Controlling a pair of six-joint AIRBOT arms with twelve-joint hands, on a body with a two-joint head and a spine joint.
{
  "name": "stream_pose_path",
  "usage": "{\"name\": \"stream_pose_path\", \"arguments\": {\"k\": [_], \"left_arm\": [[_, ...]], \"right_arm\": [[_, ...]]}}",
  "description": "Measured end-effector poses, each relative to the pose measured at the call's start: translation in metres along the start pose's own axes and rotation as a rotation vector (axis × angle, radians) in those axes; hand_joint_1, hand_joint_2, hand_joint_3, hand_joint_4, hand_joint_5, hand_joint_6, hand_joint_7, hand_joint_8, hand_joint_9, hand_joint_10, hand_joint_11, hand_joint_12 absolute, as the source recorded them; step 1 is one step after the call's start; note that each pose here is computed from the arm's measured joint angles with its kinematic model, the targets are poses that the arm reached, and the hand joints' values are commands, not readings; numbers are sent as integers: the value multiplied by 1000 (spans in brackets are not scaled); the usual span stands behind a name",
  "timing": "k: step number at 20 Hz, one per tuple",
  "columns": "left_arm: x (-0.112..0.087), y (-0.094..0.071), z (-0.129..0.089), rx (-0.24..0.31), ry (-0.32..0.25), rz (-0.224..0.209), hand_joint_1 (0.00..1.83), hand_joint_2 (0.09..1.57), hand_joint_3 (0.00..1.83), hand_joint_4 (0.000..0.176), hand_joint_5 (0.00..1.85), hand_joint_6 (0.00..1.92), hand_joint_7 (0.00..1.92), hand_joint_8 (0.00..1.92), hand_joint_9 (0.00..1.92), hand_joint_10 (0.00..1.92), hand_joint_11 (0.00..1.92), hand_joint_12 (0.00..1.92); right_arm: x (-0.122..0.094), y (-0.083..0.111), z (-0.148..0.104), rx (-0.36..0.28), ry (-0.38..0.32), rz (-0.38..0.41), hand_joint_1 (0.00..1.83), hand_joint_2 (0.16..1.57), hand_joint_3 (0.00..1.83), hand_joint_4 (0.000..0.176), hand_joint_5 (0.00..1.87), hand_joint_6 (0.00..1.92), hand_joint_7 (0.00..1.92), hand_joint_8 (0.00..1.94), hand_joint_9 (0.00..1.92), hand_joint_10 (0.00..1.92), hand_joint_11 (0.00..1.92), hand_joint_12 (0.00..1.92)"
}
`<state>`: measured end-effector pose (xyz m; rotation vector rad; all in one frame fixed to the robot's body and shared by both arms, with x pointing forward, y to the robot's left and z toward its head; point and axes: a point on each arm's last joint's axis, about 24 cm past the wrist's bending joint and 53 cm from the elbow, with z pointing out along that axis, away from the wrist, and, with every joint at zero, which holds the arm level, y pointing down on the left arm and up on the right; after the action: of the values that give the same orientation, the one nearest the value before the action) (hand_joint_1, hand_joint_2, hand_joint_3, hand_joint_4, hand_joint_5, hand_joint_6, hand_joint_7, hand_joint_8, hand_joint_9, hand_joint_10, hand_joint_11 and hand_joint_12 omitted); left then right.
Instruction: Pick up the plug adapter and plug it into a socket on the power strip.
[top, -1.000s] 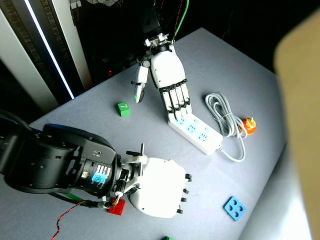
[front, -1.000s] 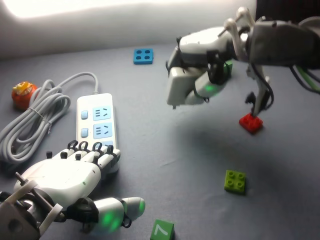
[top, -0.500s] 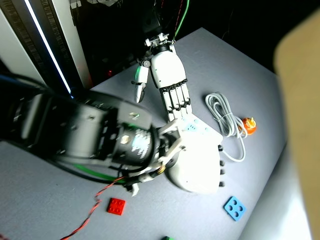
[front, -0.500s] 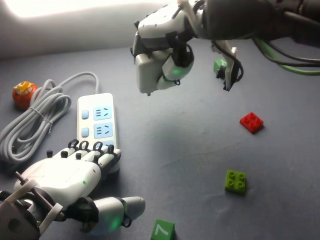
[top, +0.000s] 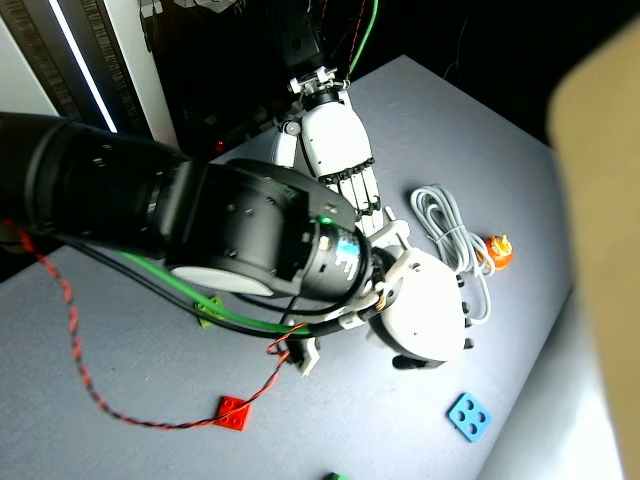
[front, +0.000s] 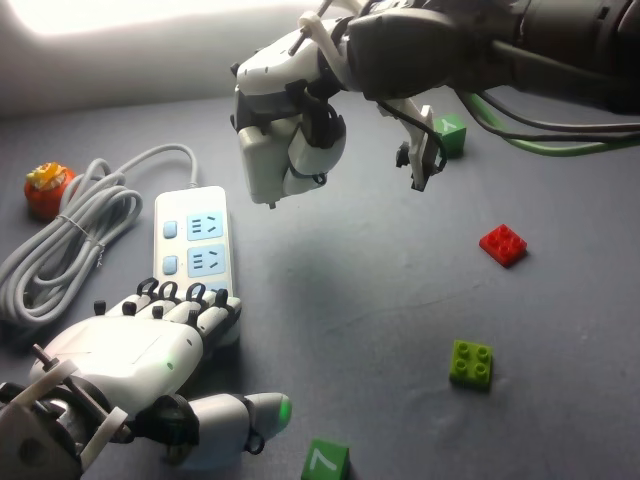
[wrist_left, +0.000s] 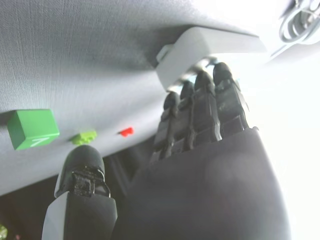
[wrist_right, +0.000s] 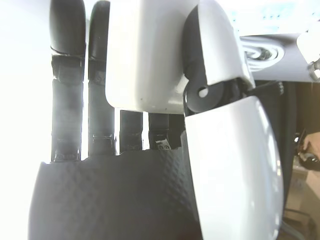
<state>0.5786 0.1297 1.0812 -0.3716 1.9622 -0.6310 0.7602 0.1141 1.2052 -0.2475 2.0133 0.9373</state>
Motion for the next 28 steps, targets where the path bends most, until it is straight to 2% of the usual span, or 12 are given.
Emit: {"name": "stream_pose_path", "arguments": {"k": [4,9,13,15,17,19,20,21,22,24,25,28], "left_arm": [[0,0,0,0,0,0,0,1197,1,0,77,4,111,3,97,2,0,177],[0,0,0,0,0,0,0,1195,1,0,47,0,84,3,72,4,0,123],[0,-1,0,0,0,-4,0,1196,0,0,80,1,119,1,107,3,0,209],[-1,-1,0,0,-1,-3,0,1199,1,0,58,3,97,1,89,0,0,134],[-1,0,0,-1,-1,-3,0,1201,1,0,65,1,108,0,101,1,0,154],[-2,-1,1,0,-3,-7,0,1196,0,0,46,0,87,0,82,0,0,134],[-1,-1,1,0,-2,-7,0,1204,2,0,44,0,88,1,86,2,0,111],[-2,-1,1,-1,-3,-7,0,1200,0,0,61,4,96,1,91,0,0,128],[-2,-1,1,-1,-2,-7,0,1200,0,0,61,4,96,1,91,0,0,128],[-2,0,1,-1,-4,-6,0,1197,0,0,54,1,87,0,80,0,0,129],[-2,0,1,-1,-4,-6,0,1191,0,0,68,1,101,0,93,1,0,180],[-3,-1,1,1,-5,-4,0,1199,1,0,78,1,123,3,109,2,0,164]], "right_arm": [[-5,4,-2,2,-12,-61,1377,1113,0,0,824,1100,1022,871,1001,1096,891,927],[2,12,-12,-3,1,-140,1376,1113,0,0,821,1122,1020,859,1003,1089,889,901],[-3,19,-16,-16,-11,-144,1377,1110,0,0,826,1110,1024,861,1008,1078,906,852],[-3,20,-16,-22,-19,-132,1378,1106,0,0,835,1097,1038,833,1013,1071,921,835],[-1,22,-15,-30,-23,-120,1375,1117,1,0,813,1131,1015,872,988,1111,898,835],[3,25,-13,-31,-13,-112,1378,1105,0,0,837,1095,1043,824,1010,1075,917,829],[3,26,-13,-25,-18,-116,1378,1105,0,0,838,1095,1047,819,1011,1069,916,825],[0,25,-12,-3,-34,-221,1380,1097,0,0,856,1068,1064,796,1025,1044,936,827],[-1,22,-12,12,-36,-254,1380,1097,0,0,856,1068,1064,796,1025,1044,936,827],[-3,18,-13,38,-35,-285,1379,1100,1,0,849,1076,1052,814,1022,1053,934,842],[-3,13,-15,66,-29,-286,1376,1110,1,0,826,1109,1030,844,1005,1086,913,852],[-6,6,-16,104,-37,-265,1376,1113,0,0,819,1102,1021,873,1000,1096,913,859]]}}
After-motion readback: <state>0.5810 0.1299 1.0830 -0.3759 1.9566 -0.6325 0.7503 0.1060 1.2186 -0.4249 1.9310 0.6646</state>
